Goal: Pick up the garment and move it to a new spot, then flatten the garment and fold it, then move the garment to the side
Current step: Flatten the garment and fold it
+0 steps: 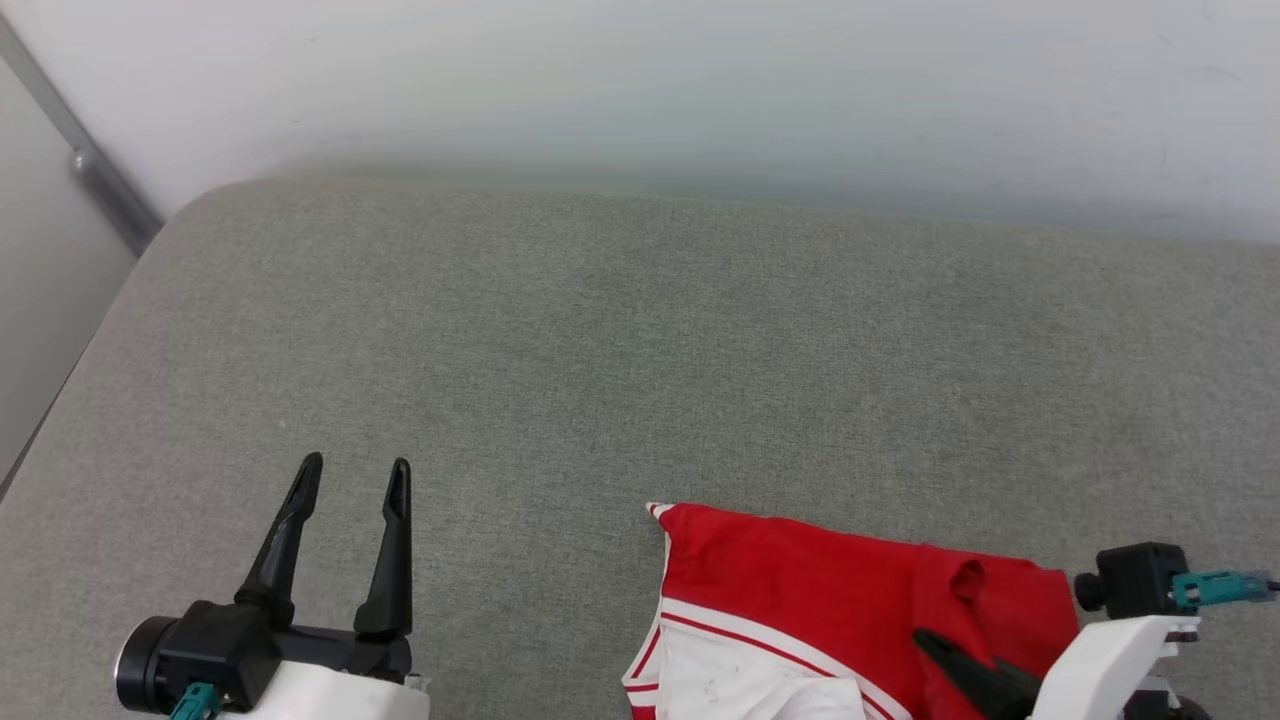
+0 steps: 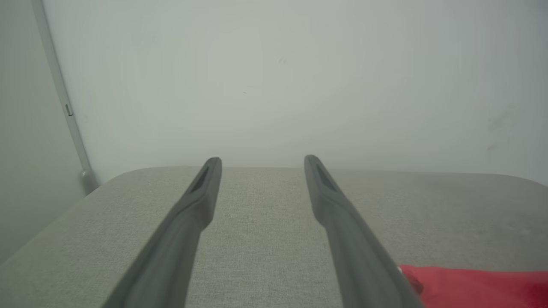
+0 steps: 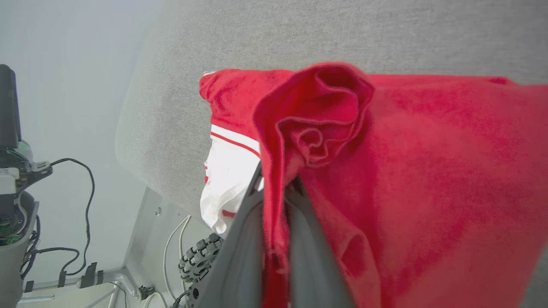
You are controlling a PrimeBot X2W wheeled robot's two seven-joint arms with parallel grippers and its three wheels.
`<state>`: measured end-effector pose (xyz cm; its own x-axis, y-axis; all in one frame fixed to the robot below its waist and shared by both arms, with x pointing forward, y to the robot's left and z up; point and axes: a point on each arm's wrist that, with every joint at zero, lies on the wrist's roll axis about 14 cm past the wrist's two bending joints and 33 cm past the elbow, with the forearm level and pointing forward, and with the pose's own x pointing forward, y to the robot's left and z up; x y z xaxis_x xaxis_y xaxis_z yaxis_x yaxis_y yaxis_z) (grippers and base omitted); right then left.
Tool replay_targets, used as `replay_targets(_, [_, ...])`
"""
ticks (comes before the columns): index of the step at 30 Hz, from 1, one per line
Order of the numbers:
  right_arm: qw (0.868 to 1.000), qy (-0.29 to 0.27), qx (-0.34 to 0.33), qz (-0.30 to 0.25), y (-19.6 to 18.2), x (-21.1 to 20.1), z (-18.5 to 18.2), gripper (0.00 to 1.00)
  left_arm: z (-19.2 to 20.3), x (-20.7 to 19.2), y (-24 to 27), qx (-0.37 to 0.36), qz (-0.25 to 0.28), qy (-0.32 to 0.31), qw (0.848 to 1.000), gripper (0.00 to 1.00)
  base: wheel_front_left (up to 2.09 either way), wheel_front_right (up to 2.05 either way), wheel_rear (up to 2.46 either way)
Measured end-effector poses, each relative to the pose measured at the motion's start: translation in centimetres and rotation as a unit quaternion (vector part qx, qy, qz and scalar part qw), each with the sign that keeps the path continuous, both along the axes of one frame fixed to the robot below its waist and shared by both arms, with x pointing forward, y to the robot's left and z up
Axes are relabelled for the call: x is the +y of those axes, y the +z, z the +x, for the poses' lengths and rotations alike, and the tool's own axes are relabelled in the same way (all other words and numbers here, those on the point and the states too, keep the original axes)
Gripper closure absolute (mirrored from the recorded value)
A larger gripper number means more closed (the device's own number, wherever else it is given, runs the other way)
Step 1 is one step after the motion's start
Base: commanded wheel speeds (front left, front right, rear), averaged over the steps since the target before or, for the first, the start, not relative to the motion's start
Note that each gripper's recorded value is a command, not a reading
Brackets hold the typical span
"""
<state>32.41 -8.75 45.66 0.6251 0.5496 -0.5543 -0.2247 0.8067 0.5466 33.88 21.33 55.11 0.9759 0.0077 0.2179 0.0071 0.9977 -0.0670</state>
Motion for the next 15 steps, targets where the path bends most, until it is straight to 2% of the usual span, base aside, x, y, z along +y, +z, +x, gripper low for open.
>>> replay_targets(6, [0.995,0.044,0.019,0.084,-0.6,5.2,-0.4,1.00,-0.3,0.1,-0.3,0.006,0.000,0.004,1.000,0.00,0.00,0.00,0.00])
replay_targets(15, [0.991,0.086,0.026,0.100,-2.3,10.1,0.4,1.00,-0.8,0.2,-0.6,0.010,0.003,0.006,1.000,0.00,0.00,0.00,0.00])
